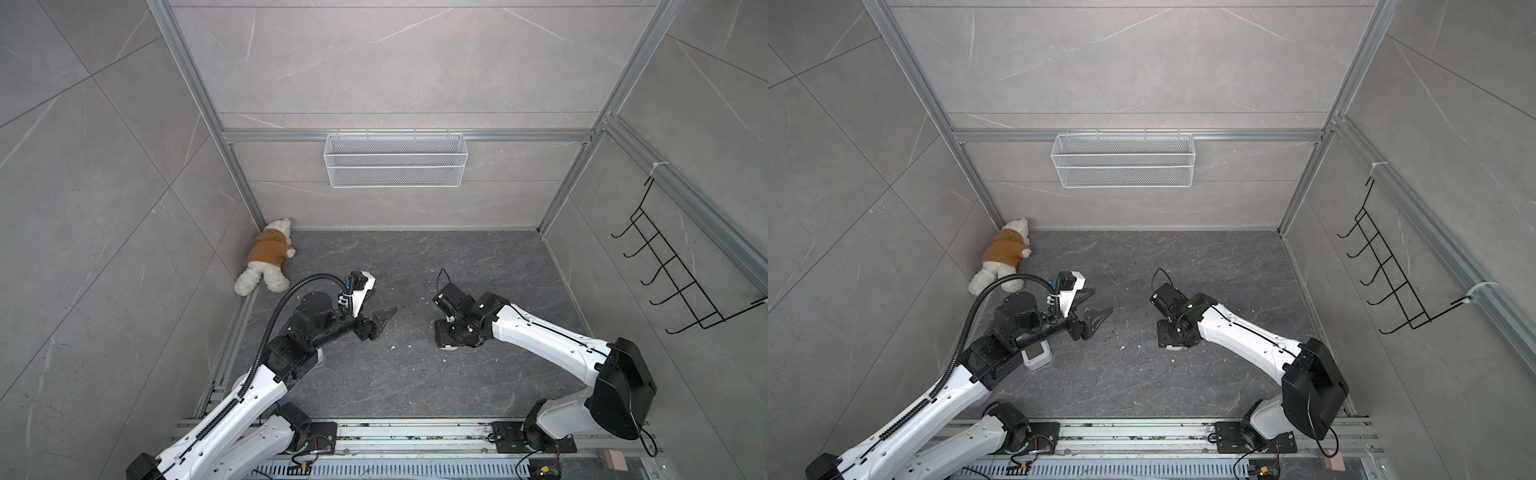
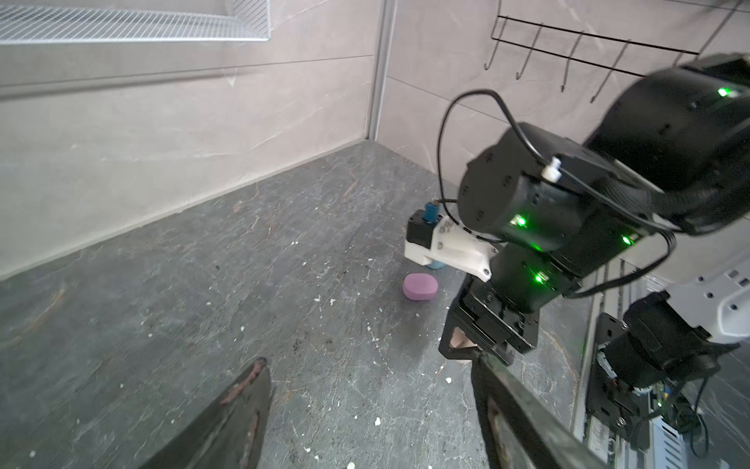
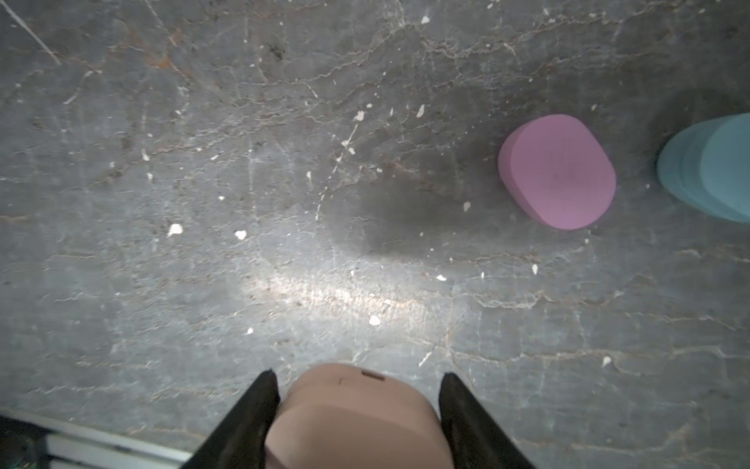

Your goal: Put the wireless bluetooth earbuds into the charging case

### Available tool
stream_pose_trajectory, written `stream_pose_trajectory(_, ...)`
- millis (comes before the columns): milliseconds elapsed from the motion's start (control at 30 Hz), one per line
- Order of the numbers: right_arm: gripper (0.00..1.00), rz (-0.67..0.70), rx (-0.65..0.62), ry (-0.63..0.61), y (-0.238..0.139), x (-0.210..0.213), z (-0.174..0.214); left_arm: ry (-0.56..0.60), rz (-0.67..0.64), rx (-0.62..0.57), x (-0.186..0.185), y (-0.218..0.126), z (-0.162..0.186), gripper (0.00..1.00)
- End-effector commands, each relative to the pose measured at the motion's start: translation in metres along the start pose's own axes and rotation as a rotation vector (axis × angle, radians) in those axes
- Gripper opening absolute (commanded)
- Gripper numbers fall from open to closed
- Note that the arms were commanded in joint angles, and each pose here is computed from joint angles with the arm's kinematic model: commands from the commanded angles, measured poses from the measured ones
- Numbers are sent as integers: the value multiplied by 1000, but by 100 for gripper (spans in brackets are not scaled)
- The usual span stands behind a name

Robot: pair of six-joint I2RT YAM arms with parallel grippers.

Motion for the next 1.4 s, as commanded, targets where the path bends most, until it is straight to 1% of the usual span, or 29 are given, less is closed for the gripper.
stream_pose_trajectory(0,54,13,-84,-6,22,0,-11,-84,-40,9,12,1,5,80)
stream_pose_trajectory(167,54,45,-75,-7,50,-7,-4,-149,-71,5,27,2,8,80)
stream_pose_trajectory(300,54,72,-63,-9,66,-13,2,-159,-58,-17,28,4,8,79)
stream_pose_trajectory(567,55,117,-41,-4,84,-21,9,-157,-60,-1,33,9,8,80)
stream_pose_trajectory(600,56,123,-39,-2,86,-23,11,-156,-62,-2,33,8,8,80)
stream_pose_trajectory(700,65,132,-31,6,87,-27,14,-157,-64,-2,34,8,8,80)
stream_pose_trajectory(833,80,120,-49,14,78,-29,15,-162,-68,3,35,7,10,80)
stream_pose_trajectory(900,85,114,-58,13,73,-28,13,-167,-71,5,36,7,10,80)
stream_pose_trajectory(1067,93,66,-107,8,48,-23,5,-179,-118,28,44,8,13,80)
stream_pose_trajectory(1133,97,46,-131,1,34,-20,1,-179,-166,58,51,8,15,79)
stream_pose_trajectory(1200,100,36,-165,-10,16,-18,-5,-170,-241,103,60,8,20,80)
stream_pose_trajectory(1367,100,45,-285,-59,-24,-22,-25,-108,-455,186,86,0,29,82)
Point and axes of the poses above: each gripper's point midway between its finger pads, its own y axis out along the fingers, its own x axis along the line the jaws close on, z = x × y, the point moved 6 cm from there along -y, back along the fingers, and after that the axes turned 9 degrees about y, right-handed, at the moved point
